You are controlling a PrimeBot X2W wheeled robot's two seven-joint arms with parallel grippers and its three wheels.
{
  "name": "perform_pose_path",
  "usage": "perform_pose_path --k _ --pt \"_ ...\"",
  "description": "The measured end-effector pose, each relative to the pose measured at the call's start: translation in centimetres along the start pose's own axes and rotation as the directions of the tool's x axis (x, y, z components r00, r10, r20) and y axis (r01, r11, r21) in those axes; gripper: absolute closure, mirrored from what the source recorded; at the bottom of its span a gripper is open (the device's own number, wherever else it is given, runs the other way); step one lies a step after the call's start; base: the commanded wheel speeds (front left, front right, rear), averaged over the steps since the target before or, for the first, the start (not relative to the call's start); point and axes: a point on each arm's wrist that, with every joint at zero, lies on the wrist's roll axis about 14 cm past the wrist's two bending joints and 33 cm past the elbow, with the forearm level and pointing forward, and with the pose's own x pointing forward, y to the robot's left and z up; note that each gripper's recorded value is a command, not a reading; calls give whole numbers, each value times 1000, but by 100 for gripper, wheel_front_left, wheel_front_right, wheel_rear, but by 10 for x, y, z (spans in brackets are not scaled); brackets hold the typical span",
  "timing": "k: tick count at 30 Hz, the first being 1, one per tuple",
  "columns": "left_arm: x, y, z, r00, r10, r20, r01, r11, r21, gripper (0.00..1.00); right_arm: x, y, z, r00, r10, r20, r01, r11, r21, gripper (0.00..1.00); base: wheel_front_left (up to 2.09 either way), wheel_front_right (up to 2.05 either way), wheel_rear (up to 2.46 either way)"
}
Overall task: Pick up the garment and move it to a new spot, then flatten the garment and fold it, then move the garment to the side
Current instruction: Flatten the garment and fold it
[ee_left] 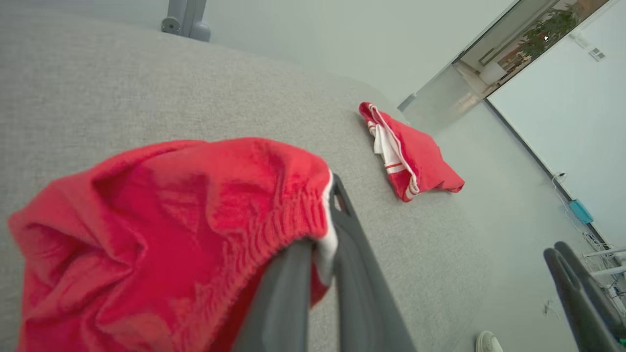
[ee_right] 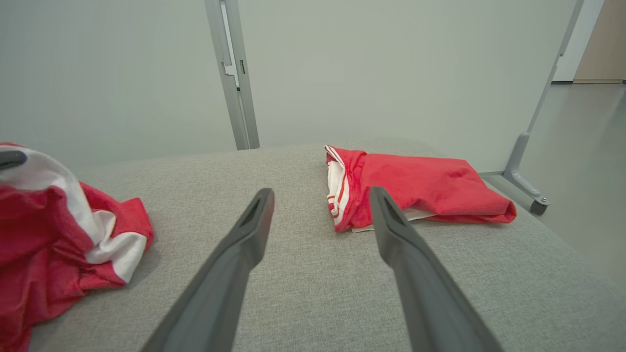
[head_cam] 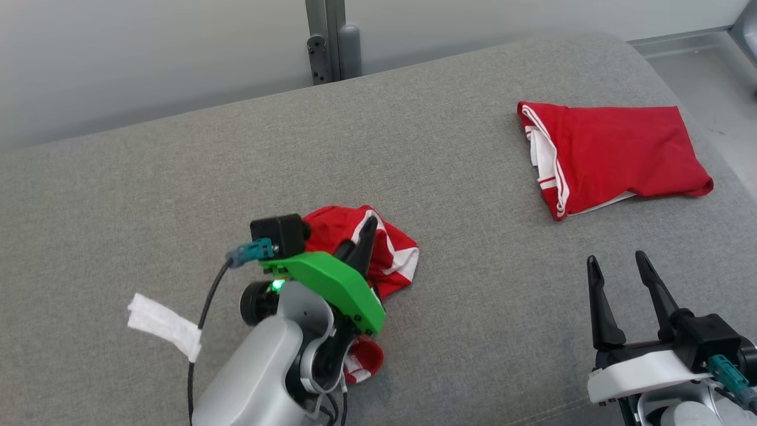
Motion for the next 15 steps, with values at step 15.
perform_pose_path --k 15 --pt "17 -77 139 952 -304 39 296 945 138 100 5 0 7 1000 -1 23 1 1000 -3 0 0 0 0"
